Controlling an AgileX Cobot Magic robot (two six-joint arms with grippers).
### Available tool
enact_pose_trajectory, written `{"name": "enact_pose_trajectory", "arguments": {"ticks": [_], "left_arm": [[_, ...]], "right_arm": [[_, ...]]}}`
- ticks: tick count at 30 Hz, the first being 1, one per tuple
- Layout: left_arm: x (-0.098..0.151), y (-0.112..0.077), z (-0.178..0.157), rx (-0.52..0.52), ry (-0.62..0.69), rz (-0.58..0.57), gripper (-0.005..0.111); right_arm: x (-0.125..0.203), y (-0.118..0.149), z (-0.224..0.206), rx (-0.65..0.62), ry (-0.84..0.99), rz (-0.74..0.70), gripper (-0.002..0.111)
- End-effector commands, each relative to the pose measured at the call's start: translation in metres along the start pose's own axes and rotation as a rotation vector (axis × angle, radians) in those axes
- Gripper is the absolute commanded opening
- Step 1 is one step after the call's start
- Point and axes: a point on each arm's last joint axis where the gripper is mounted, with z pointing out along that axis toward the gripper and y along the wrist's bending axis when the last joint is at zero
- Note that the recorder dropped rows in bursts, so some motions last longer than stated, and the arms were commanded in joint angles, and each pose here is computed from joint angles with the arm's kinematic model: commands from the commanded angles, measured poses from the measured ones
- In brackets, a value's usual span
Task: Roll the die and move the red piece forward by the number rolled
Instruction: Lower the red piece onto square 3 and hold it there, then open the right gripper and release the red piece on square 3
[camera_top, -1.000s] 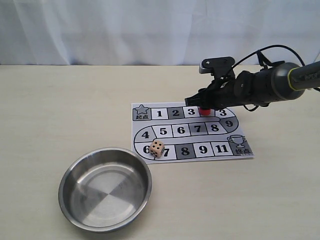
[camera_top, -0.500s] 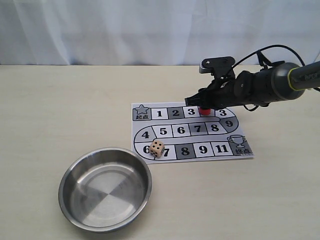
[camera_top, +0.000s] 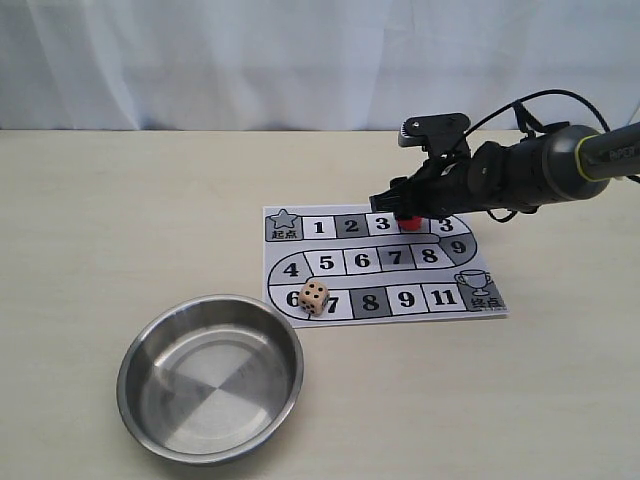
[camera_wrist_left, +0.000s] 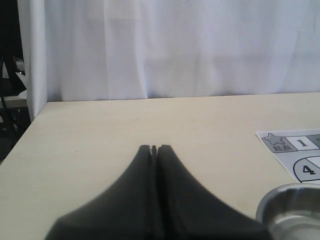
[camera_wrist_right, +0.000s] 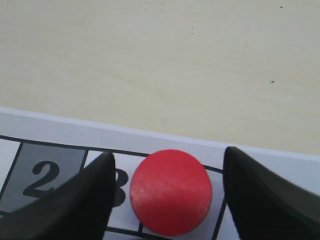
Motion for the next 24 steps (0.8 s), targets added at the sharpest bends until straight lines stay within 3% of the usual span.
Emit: {"name": "enact_pose_trajectory", "arguments": {"ticks": [1, 24], "left_arm": [[0.000, 0.000, 0.000, 0.001, -0.010, -0.001, 0.000], [0.000, 0.000, 0.000, 0.001, -0.010, -0.001, 0.000]], "right_arm": [[0.001, 0.000, 0.001, 0.003, -0.004, -0.002, 0.066], [-0.034, 0.007, -0.055, -0.062, 0.018, -0.006, 0.068]]}}
